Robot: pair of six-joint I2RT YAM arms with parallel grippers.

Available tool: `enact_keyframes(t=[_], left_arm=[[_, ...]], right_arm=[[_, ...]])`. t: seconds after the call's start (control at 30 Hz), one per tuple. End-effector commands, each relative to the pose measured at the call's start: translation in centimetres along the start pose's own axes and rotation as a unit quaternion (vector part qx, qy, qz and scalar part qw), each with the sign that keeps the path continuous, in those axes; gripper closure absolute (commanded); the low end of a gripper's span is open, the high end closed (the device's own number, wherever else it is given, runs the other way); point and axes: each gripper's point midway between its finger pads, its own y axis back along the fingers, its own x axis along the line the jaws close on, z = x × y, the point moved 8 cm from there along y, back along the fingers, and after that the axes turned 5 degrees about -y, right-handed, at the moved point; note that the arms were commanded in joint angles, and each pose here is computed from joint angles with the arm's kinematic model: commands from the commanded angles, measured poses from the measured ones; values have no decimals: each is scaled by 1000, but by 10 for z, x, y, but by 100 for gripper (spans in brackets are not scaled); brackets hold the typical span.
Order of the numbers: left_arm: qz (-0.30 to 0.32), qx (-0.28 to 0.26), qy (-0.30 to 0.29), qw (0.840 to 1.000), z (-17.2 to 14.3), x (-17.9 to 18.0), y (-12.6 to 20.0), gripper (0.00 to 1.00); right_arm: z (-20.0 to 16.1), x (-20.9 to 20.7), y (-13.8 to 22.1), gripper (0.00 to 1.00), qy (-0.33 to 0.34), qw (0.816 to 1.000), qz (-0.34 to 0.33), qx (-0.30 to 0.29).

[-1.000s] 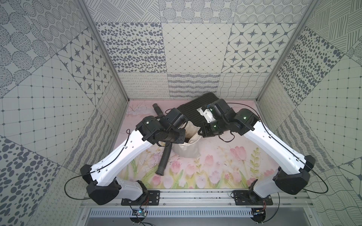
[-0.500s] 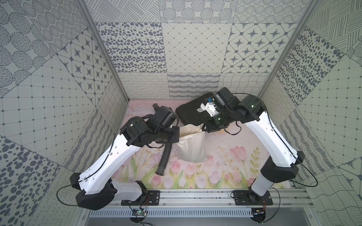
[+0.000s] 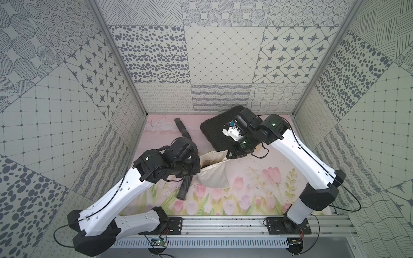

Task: Close the soil bag
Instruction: Adjust the soil bag at the center of the board.

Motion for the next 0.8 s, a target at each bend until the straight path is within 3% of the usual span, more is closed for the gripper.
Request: enact_keyframes(t=[0.0,0.33,0.6,0.77], left_arm=[[24,-38,-22,999,15,-2,16,100],[14,-27,-67,997,25,-17,9,100],[113,-19,-28,993,21,10,-1,100],[115,-46,-11,992,20,18,1,100]], right_arm=[[12,7,11,100,23,999,21,-37],[13,9,10,100,43,998,43,-29],[12,-9,23,100,23,998,17,-53],[9,-16,7,100,16,999,15,-26]])
